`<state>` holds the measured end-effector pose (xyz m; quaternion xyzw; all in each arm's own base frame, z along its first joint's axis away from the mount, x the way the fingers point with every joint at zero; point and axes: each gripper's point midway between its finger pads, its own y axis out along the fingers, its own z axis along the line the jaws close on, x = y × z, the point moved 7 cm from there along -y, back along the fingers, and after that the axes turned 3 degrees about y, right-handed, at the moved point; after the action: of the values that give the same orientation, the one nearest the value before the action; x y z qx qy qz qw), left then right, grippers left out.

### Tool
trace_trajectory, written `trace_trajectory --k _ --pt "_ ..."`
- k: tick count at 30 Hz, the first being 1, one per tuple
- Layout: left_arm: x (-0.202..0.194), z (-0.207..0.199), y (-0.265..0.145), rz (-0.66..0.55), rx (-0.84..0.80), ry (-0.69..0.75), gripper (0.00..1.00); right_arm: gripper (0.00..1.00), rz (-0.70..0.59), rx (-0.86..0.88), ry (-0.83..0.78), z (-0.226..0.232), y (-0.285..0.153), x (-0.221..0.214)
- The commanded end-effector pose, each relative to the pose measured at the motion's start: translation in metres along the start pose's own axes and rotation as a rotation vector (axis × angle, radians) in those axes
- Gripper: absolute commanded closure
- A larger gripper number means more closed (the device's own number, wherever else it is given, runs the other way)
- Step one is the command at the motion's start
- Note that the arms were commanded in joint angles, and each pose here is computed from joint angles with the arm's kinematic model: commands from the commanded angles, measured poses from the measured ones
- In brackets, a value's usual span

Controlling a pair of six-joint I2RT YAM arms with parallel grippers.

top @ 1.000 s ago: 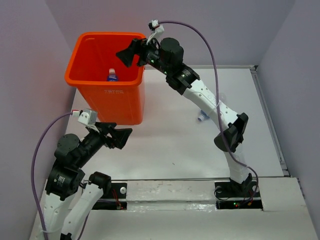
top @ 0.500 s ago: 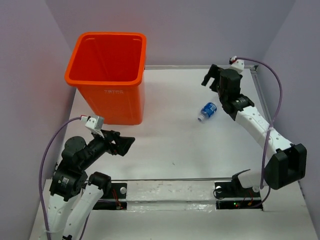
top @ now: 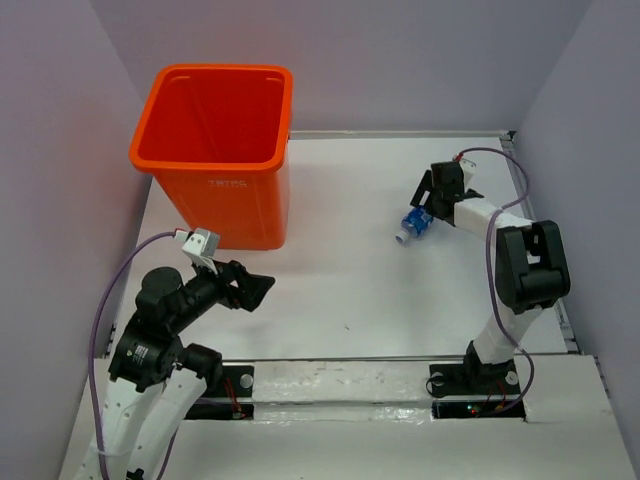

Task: Put the plastic bottles in the bin

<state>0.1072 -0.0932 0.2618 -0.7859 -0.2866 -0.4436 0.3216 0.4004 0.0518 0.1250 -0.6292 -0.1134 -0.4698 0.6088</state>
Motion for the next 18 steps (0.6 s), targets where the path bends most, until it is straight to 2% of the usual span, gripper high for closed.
trace_trajectory --k 1,3,4,7,9,14,17,18 --pt "0.005 -0.004 0.004 -0.017 -0.055 0.035 0.01 0.27 0.004 0.059 0.103 0.016 0.016 0.002" --pt "0.004 -0.003 0.006 -0.006 -0.052 0.031 0.01 0.45 -0.075 0.170 0.158 0.028 0.002 0.020" --pt "0.004 -0.003 0.006 -0.004 -0.051 0.031 0.01 0.49 -0.090 0.190 0.168 0.024 -0.004 0.016" --pt "0.004 -0.003 0.006 -0.003 -0.054 0.032 0.01 0.55 -0.214 0.301 0.170 0.029 -0.046 0.051" --pt "0.004 -0.003 0.006 -0.007 -0.055 0.034 0.01 0.56 -0.277 0.367 0.151 0.037 -0.078 0.068" --pt "0.004 -0.003 0.008 -0.001 -0.062 0.037 0.01 0.56 -0.523 0.750 0.079 0.080 -0.240 0.124" --pt "0.004 -0.001 0.009 0.004 -0.059 0.037 0.01 0.56 -0.635 0.956 0.043 0.105 -0.316 0.137" --pt "0.004 0.000 0.009 0.004 -0.054 0.035 0.01 0.56 -0.705 1.060 0.060 0.112 -0.348 0.154"
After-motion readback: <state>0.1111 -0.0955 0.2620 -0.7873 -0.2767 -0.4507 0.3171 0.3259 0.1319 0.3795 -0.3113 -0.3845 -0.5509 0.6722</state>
